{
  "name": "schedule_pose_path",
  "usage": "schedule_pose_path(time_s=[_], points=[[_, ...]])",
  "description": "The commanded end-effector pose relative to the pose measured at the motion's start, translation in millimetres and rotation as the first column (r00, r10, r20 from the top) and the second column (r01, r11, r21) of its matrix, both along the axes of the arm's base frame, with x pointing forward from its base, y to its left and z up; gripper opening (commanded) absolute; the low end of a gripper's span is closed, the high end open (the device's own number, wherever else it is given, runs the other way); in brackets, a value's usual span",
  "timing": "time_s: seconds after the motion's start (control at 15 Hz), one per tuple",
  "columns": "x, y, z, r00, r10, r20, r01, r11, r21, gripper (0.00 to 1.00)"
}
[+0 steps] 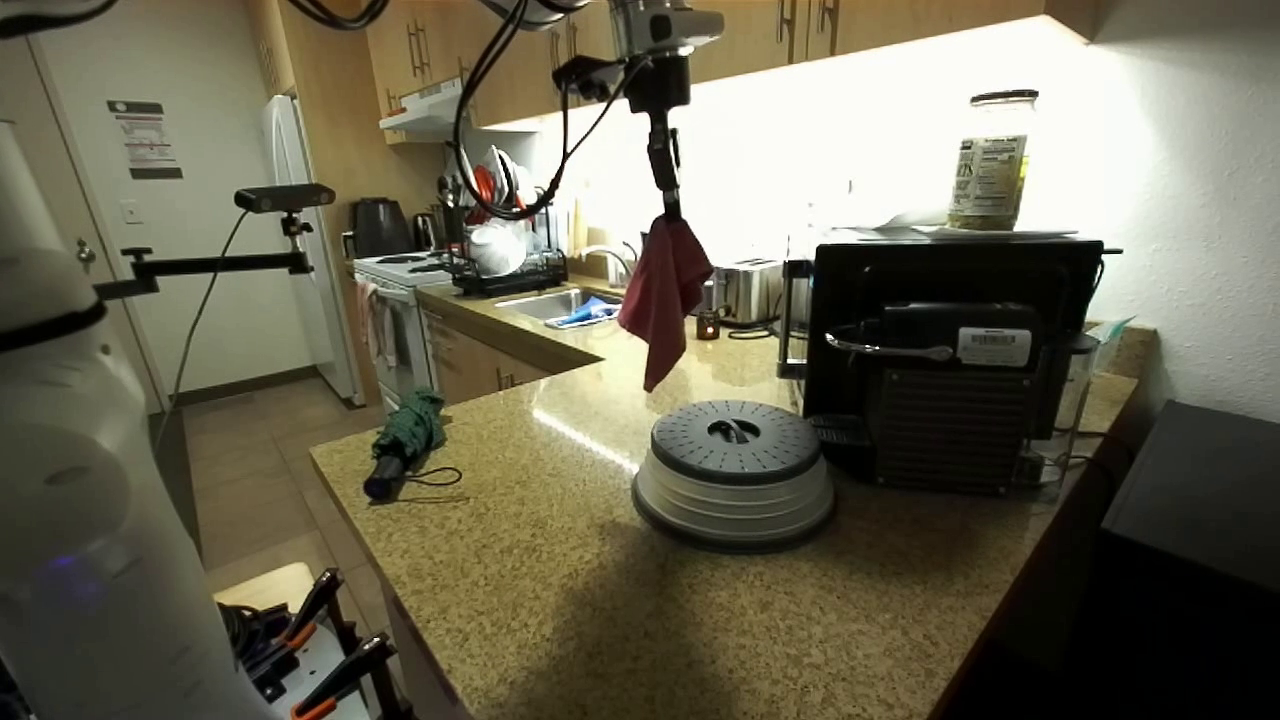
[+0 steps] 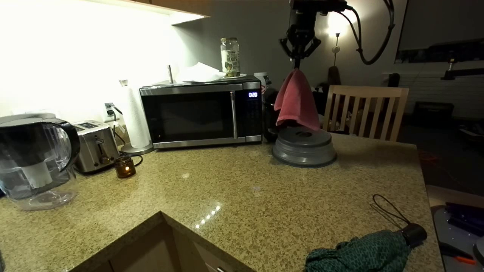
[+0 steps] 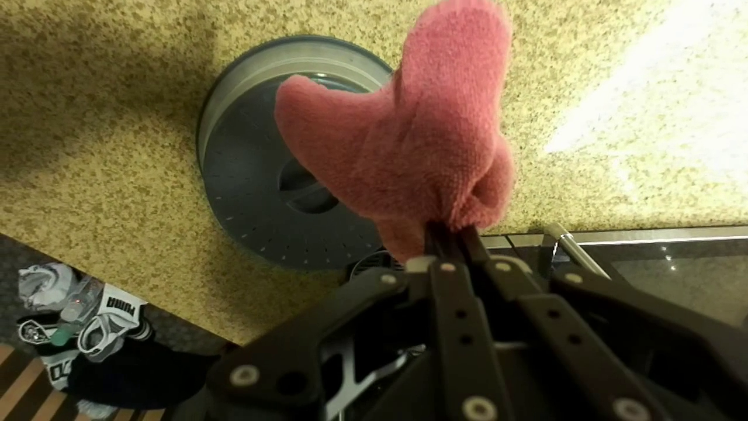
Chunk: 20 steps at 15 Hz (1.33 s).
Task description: Pick up the pink cloth and put it on the left side of the counter
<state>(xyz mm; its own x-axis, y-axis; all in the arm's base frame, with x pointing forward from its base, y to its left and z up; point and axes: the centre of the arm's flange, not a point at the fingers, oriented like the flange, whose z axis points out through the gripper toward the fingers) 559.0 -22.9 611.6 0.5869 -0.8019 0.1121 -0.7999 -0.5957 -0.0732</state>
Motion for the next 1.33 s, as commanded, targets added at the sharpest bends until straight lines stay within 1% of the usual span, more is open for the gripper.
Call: schedule_pose_path(time_s=[0.0, 0.2, 0.27, 0.4, 0.67, 0.8, 0.93, 1.13, 1.27], points=[[-14.7, -8.0, -6.7, 0.999, -0.038, 0.023, 0.037, 0.999, 0.038, 0.04], [-13.8, -9.0, -7.8, 0.999, -0.037, 0.002, 0.037, 0.998, 0.042, 0.04], [-8.5, -0.2, -9.9, 1.0, -0.017, -0.009, 0.017, 0.999, 0.034, 0.04], [-19.4, -26.1, -36.1, 1.0, 0.021, -0.013, -0.021, 0.999, 0.027, 0.05], [-16.1, -43.4, -65.1, 0.997, 0.064, -0.038, -0.063, 0.997, 0.033, 0.05], [-11.8, -38.4, -76.1, 0.993, 0.111, -0.046, -0.11, 0.994, 0.024, 0.05], [-5.3, -26.0, -84.8, 0.984, 0.167, -0.07, -0.166, 0.986, 0.009, 0.04], [5.3, -3.2, -91.1, 0.965, 0.245, -0.091, -0.246, 0.969, -0.006, 0.04], [12.9, 14.8, -92.3, 0.949, 0.302, -0.086, -0.304, 0.953, -0.005, 0.05]])
